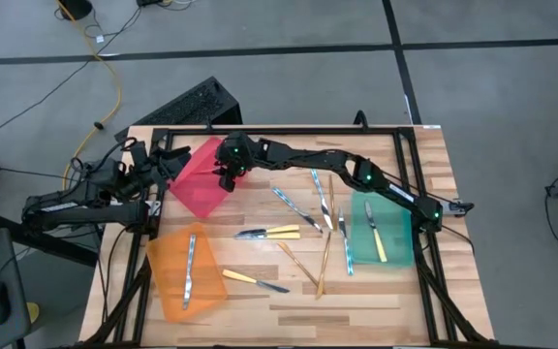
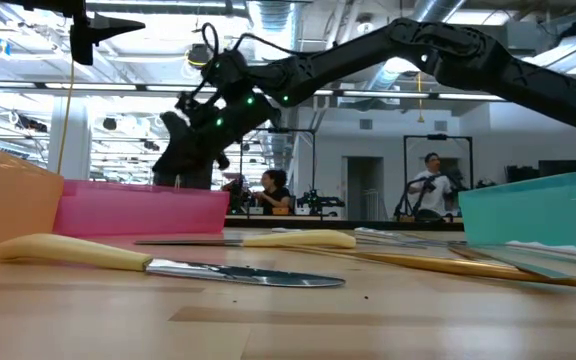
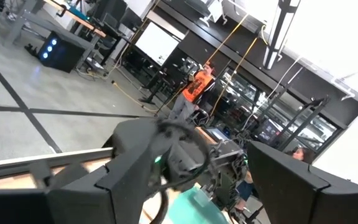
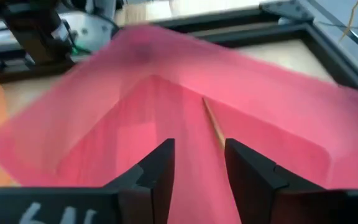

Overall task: Sort silverware by color (type)
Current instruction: Put the yellow knife into the green bin

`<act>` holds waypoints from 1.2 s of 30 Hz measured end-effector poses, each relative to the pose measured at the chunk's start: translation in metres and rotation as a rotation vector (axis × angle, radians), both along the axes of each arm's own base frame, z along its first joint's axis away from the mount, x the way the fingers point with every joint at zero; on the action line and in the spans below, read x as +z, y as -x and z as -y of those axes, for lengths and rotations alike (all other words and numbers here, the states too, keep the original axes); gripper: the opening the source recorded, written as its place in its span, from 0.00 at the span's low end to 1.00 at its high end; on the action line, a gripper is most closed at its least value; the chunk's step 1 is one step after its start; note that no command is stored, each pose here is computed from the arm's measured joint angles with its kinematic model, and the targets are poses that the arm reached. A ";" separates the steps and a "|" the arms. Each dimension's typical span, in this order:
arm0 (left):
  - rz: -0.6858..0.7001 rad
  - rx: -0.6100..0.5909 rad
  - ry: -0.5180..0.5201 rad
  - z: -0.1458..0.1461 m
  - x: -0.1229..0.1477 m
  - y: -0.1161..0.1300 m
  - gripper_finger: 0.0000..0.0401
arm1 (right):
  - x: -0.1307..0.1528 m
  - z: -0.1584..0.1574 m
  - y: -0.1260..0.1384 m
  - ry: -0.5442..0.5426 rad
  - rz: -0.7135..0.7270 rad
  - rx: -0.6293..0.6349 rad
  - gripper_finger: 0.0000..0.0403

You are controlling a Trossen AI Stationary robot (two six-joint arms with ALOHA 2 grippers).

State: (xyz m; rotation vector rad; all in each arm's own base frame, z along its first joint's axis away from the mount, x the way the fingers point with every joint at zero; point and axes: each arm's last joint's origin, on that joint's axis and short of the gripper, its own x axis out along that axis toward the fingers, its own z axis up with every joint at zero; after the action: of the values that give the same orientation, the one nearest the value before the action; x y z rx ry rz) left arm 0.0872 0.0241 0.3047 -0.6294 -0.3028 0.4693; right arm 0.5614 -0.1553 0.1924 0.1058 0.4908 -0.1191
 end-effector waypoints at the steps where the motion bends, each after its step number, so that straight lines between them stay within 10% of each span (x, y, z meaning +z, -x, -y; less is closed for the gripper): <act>1: 0.000 0.000 0.000 0.000 0.000 0.000 0.62 | 0.006 -0.001 0.002 0.000 -0.004 0.001 0.41; 9: -0.009 0.000 0.000 0.000 -0.001 0.000 0.62 | 0.065 -0.009 0.030 0.057 -0.099 0.051 0.39; 22: -0.111 -0.009 0.018 0.000 -0.011 -0.001 0.62 | 0.184 -0.032 0.151 -0.106 -0.427 -0.086 0.38; 36: -0.109 -0.030 0.015 0.001 -0.010 -0.001 0.62 | 0.250 -0.092 0.250 -0.080 -0.576 -0.162 0.38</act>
State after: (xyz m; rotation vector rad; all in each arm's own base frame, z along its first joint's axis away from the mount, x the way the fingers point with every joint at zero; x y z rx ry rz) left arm 0.0885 0.0235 0.2943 -0.6202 -0.1861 0.4756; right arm 0.3112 -0.0632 0.4429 0.1913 1.0632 -0.2924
